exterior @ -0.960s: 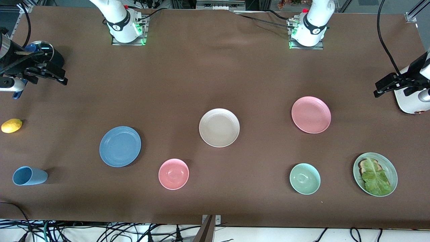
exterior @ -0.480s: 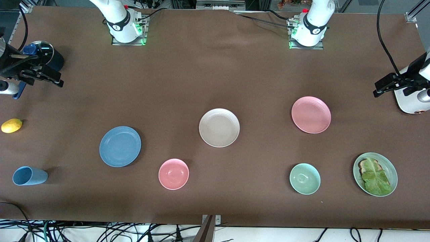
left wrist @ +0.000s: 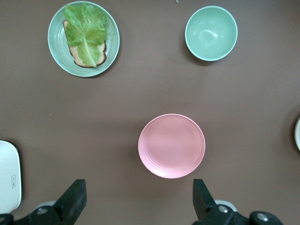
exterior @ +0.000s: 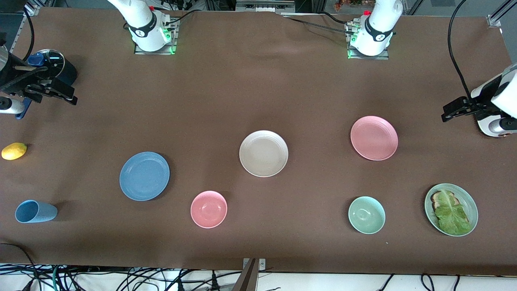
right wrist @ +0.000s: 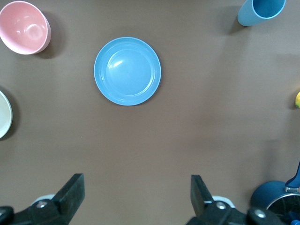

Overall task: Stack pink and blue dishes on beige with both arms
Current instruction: 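Reach the right gripper to the blue plate while the left gripper reaches pink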

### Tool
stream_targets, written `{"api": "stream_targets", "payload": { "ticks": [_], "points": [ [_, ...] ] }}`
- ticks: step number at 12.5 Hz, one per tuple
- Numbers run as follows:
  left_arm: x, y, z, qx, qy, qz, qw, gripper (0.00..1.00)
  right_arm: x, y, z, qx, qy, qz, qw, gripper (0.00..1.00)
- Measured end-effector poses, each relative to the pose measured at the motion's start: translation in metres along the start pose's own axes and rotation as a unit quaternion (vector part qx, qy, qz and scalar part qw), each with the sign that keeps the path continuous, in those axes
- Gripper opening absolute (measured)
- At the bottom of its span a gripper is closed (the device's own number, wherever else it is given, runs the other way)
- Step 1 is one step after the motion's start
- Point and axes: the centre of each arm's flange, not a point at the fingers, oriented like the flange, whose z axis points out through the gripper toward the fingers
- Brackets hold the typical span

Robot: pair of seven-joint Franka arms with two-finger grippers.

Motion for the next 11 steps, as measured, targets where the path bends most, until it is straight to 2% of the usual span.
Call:
{"api": "stream_targets", "payload": {
  "ticks": [6, 8, 11],
  "points": [
    [0.031, -0.011, 0.084, -0.001, -0.070, -0.009, 0.998, 1.00, 0.009, -0.005, 0.018, -0.002, -0.016, -0.008, 1.000, 1.00],
    [0.043, -0.013, 0.128, -0.002, -0.102, -0.011, 0.995, 1.00, 0.011, -0.004, 0.022, -0.003, -0.019, -0.037, 0.999, 1.00],
    [0.057, -0.018, 0.183, -0.003, -0.127, -0.014, 0.992, 1.00, 0.017, -0.001, 0.035, -0.003, -0.031, -0.066, 0.997, 1.00]
  ]
}}
